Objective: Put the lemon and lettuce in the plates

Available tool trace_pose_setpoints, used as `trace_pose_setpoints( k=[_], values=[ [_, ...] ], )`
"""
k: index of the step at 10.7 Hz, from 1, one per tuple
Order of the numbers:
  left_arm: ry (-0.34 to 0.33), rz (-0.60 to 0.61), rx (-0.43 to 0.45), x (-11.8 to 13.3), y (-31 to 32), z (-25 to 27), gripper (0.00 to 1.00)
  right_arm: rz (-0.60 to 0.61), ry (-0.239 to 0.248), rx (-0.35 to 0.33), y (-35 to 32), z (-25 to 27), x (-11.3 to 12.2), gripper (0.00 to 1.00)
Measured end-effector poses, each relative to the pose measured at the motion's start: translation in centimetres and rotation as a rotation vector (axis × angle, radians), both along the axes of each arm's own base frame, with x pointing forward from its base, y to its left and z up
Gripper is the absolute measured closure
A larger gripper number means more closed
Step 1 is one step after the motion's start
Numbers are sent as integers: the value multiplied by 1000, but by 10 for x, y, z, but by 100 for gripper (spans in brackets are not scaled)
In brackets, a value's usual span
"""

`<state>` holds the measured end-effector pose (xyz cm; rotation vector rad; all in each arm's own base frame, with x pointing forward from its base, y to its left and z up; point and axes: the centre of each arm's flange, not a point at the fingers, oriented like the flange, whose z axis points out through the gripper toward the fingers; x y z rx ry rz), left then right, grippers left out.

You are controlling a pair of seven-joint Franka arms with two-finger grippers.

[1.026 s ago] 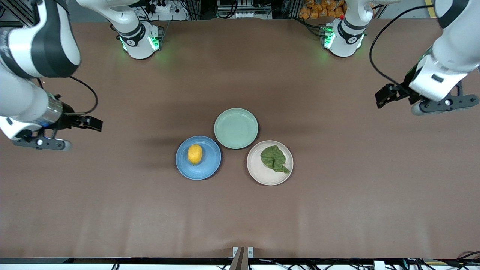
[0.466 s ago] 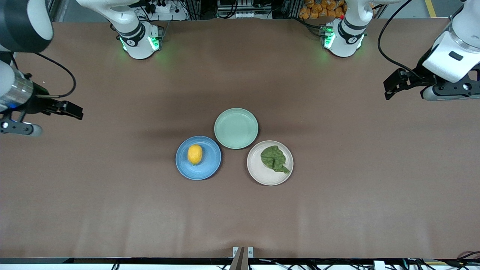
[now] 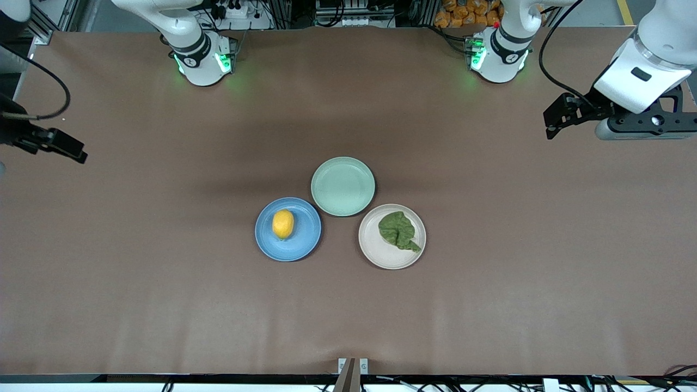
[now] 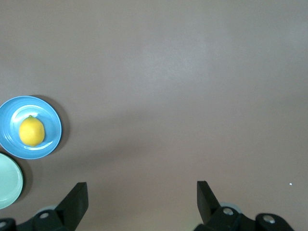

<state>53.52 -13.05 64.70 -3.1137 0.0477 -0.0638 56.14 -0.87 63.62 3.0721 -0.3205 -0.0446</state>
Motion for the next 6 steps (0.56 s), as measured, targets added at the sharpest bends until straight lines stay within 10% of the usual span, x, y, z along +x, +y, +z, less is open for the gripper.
trace_pose_setpoints(
  k=[6],
  values=[
    [19, -42, 6, -1, 7, 1, 0, -8, -79, 4, -6, 18, -2, 0]
  ],
)
